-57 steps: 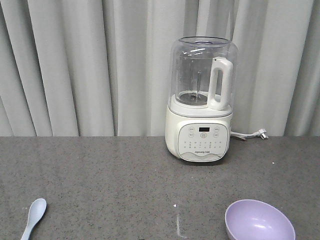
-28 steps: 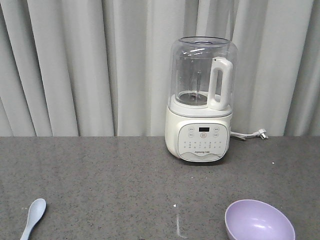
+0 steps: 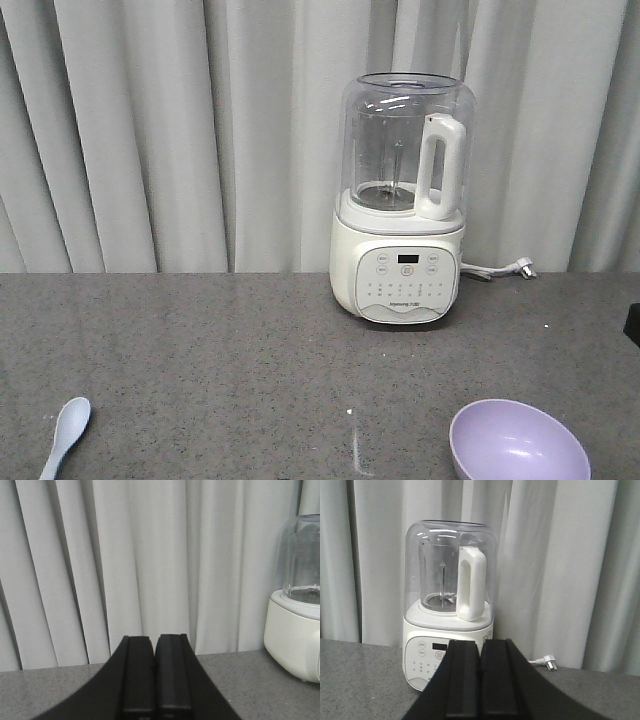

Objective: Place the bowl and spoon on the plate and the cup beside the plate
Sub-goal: 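Lower the left gripper to the spoon and the right gripper to the bowl rim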

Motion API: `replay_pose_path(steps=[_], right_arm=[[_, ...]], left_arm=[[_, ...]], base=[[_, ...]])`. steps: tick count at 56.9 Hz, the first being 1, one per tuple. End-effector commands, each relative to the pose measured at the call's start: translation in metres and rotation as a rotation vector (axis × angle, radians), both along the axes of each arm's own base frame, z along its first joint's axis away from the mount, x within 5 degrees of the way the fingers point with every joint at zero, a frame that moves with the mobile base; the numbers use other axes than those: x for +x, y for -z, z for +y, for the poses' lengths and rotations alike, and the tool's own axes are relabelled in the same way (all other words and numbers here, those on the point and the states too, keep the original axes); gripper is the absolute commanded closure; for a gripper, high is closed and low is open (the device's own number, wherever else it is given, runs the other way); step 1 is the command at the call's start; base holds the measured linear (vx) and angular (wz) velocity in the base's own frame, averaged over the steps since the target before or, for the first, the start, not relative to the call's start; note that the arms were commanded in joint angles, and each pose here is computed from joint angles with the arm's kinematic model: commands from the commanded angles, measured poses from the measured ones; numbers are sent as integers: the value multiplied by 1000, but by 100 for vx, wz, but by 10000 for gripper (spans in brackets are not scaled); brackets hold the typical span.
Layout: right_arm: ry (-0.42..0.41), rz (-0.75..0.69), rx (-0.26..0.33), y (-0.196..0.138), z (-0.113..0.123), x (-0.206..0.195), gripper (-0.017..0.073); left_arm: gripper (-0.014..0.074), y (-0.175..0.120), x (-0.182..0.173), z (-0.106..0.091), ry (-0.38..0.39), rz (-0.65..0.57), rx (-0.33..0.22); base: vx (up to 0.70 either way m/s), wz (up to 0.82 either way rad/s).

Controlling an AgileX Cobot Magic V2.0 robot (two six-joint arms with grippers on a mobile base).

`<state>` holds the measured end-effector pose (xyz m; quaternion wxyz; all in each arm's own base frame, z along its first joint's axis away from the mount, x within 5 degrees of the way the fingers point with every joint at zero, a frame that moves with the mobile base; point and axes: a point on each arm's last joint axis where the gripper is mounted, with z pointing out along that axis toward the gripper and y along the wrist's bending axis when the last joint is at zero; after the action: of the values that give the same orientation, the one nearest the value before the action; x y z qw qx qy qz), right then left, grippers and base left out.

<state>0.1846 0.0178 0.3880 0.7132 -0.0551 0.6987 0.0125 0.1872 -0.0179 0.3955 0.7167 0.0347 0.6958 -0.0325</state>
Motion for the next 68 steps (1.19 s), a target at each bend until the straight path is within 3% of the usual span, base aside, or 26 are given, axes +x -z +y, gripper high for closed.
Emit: replay_pose_path(steps=[1,13,18,26,32,38,45,51,59,68], right_arm=[[-3,-123,7,-21,0,-3,373],[-4,-141,10,-22,0,-3,-62],[-5,-168,13,-25,0,-4,-168],[-6,-136,63,-23,0,-4,-160],[9,72,225,-19,-2,-3,-122],[101,319,323,-11,-13,11,-59],[200,544,324,8,-28,34,-2],[231,687,297,32,-33,51,2],[193,832,266,60,-31,72,2],[166,833,273,65,-29,80,2]], left_arm=[[453,-21,-5,1,-4,-133,-29],[165,-21,-5,1,-4,-130,-29],[75,-22,-5,1,-4,-135,-30],[46,-24,-5,1,-5,-157,-32],[54,-23,-5,1,-3,-150,-46],[56,-22,-5,1,-2,-136,-47],[56,-19,-5,1,-1,-100,-43],[56,-17,-4,0,1,-77,-41],[56,-16,-4,0,1,-73,-41],[56,-9,-4,0,5,6,-36]], base=[[0,0],[0,0],[0,0],[0,0],[0,0],[0,0],[0,0],[0,0],[0,0],[0,0]])
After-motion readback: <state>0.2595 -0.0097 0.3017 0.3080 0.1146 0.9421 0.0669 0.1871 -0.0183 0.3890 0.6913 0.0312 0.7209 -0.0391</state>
